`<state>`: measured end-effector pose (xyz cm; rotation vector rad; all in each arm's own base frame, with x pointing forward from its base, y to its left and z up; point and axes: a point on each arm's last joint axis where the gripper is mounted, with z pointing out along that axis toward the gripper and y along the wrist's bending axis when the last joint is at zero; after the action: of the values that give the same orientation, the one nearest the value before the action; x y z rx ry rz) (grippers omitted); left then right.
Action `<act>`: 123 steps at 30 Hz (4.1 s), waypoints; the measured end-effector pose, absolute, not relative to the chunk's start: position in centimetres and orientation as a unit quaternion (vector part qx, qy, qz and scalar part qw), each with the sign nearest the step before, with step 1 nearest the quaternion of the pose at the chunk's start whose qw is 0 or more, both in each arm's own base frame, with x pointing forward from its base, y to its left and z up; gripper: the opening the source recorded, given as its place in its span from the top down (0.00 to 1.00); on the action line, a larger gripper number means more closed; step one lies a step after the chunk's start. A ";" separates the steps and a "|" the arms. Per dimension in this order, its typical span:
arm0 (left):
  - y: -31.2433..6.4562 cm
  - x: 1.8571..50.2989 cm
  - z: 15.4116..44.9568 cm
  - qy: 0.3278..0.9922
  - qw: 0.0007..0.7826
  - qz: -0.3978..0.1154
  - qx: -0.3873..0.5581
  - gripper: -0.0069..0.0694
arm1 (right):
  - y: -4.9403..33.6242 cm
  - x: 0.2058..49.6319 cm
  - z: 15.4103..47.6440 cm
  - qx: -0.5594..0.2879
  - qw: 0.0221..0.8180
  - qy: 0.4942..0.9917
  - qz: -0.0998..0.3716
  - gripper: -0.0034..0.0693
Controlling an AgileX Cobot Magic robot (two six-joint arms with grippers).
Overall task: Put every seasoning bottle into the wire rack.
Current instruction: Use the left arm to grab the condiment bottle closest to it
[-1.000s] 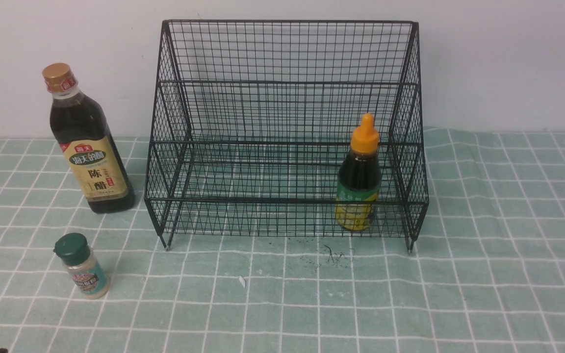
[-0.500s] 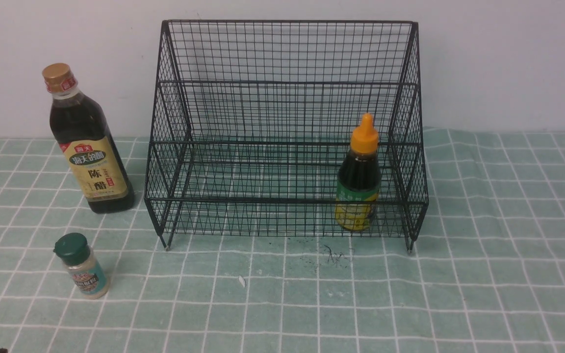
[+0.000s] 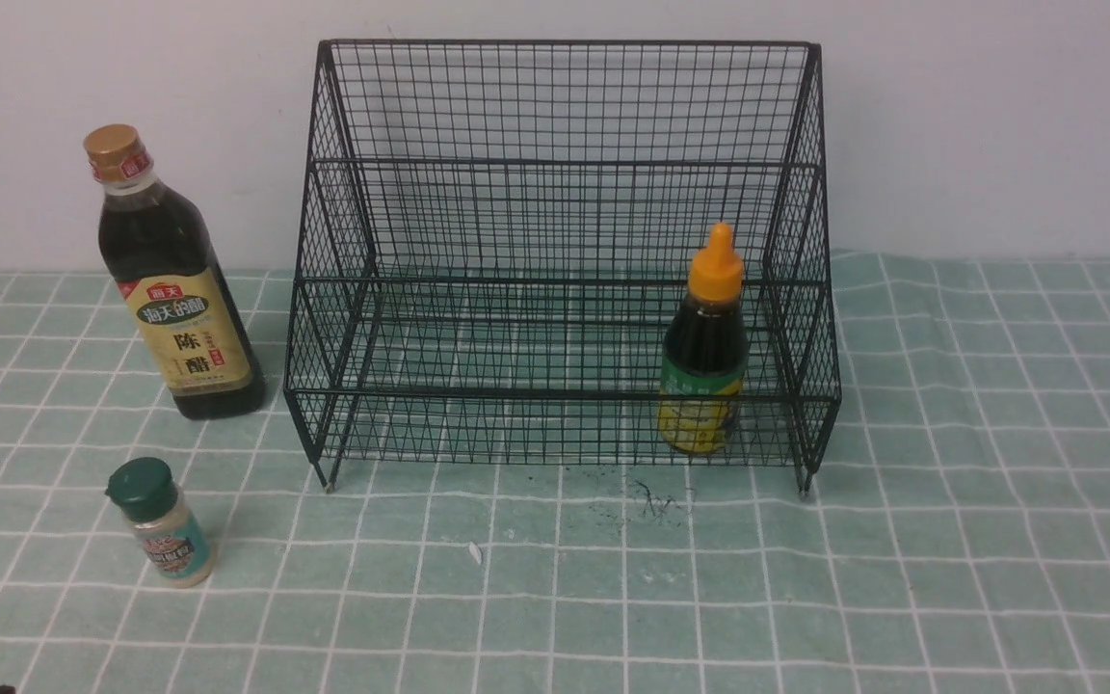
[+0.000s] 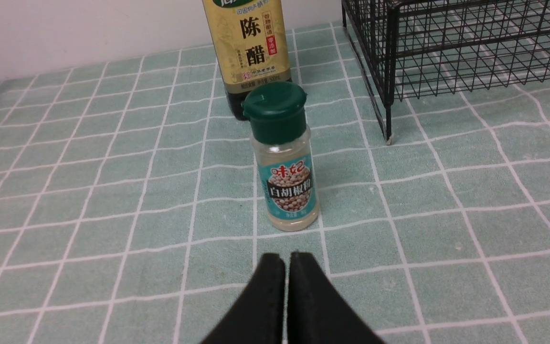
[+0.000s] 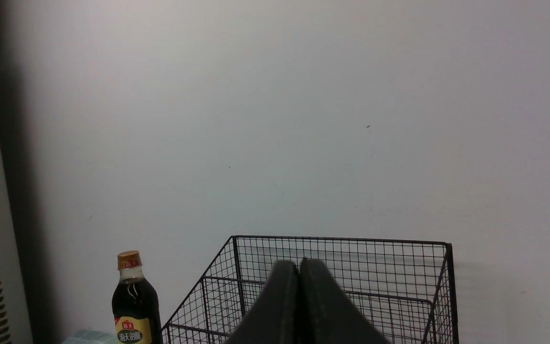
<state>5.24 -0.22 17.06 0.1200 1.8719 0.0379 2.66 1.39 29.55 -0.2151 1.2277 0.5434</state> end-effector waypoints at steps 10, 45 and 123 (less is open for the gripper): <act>-0.2 5.2 17.1 0.805 0.591 0.016 0.052 0.92 | 1.4 2.7 29.5 -0.108 0.780 0.566 0.242 0.97; -0.2 5.2 17.1 0.805 0.591 0.016 0.052 0.92 | 0.0 5.4 18.1 0.006 0.626 0.780 -0.008 0.97; -0.8 26.9 25.9 0.967 0.238 0.015 0.088 0.53 | 0.0 5.4 18.1 0.013 0.629 0.778 -0.003 0.97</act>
<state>26.94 -0.78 25.92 0.2404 2.6504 0.0402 5.40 -0.01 18.11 0.0293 1.7821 -0.0071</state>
